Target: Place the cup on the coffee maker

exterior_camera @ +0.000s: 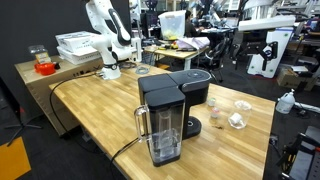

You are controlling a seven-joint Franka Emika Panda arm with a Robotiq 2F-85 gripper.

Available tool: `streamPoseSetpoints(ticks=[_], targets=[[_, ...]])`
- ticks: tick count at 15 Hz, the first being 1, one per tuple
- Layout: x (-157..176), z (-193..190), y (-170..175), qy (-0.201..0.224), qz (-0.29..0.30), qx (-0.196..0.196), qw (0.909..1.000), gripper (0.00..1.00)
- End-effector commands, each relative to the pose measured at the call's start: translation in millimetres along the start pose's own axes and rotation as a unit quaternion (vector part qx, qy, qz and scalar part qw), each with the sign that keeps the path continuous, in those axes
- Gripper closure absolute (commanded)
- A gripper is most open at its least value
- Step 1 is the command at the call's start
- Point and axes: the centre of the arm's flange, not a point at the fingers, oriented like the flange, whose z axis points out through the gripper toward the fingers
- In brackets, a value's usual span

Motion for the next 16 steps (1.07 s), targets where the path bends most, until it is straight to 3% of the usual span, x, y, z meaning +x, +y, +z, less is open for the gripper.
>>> streamPoseSetpoints(ticks=[1, 5, 8, 9, 16], targets=[[38.4, 20.8, 11.4, -0.012, 0.012, -0.037, 0.9992, 0.00], [89.2, 58.8, 32.0, -0.040, 0.037, -0.082, 0.9952, 0.00], [107.3, 85.4, 41.7, -0.060, 0.047, -0.108, 0.9912, 0.00], [98.8, 84.9, 44.4, -0.049, 0.052, -0.090, 0.9933, 0.00], [98.6, 88.4, 43.0, -0.050, 0.052, -0.093, 0.9931, 0.00]])
